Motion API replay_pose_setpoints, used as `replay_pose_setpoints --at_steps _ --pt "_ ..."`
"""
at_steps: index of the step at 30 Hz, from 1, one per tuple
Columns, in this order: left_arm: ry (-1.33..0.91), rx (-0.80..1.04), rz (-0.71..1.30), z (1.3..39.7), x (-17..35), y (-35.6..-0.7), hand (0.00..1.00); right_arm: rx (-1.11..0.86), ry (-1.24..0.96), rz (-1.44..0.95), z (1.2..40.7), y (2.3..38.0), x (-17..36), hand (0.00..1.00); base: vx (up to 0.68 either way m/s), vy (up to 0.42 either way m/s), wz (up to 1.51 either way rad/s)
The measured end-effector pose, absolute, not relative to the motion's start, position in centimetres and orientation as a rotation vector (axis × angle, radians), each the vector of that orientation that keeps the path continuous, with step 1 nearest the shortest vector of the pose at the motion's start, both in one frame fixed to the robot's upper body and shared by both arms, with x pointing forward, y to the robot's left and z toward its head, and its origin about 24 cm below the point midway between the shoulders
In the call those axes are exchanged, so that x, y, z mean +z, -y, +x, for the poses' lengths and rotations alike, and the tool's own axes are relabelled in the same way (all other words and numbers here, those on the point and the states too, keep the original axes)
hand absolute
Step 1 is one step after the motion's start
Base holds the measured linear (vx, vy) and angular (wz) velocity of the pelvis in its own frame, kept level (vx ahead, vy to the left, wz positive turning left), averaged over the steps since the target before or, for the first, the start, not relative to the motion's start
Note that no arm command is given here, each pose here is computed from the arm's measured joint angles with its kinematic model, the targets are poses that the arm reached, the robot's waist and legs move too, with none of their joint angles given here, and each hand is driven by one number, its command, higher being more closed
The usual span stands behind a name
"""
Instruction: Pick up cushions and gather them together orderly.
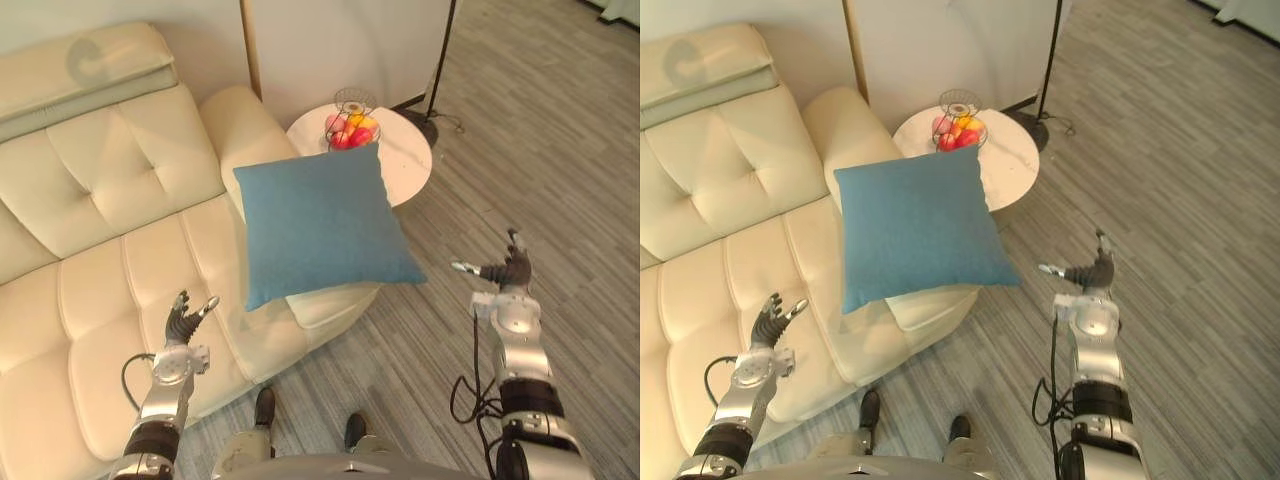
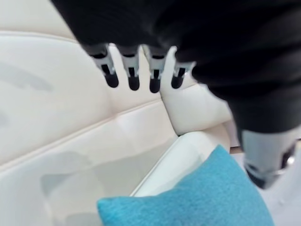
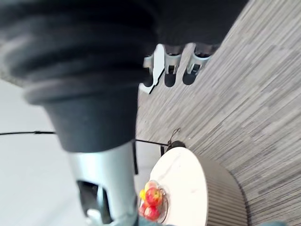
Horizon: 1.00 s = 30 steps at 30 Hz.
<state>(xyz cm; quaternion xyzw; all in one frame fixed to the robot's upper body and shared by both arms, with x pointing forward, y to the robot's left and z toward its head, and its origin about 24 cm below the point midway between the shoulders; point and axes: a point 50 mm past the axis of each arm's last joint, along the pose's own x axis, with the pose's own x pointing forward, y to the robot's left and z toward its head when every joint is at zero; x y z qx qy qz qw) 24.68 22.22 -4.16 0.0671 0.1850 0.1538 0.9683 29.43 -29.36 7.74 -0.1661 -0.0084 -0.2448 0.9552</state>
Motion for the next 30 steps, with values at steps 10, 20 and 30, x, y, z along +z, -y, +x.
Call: replay_pose_setpoints --at_steps 10,20,30 --pt "-0.048 0.259 0.114 33.5 5.3 -19.9 0.0 -0.328 0.362 -0.341 36.5 23.5 19.5 0.0 -0.14 0.009 -0.01" --pt "0.044 0.258 0.159 37.3 10.2 -19.5 0.0 -0.323 0.409 -0.326 38.3 22.3 23.1 0.0 -0.09 -0.029 -0.01" --pt "0.16 0.143 0.139 39.7 15.3 -14.9 1.0 -0.323 0.43 -0.219 39.3 20.4 25.4 1.0 -0.04 -0.066 -0.02"
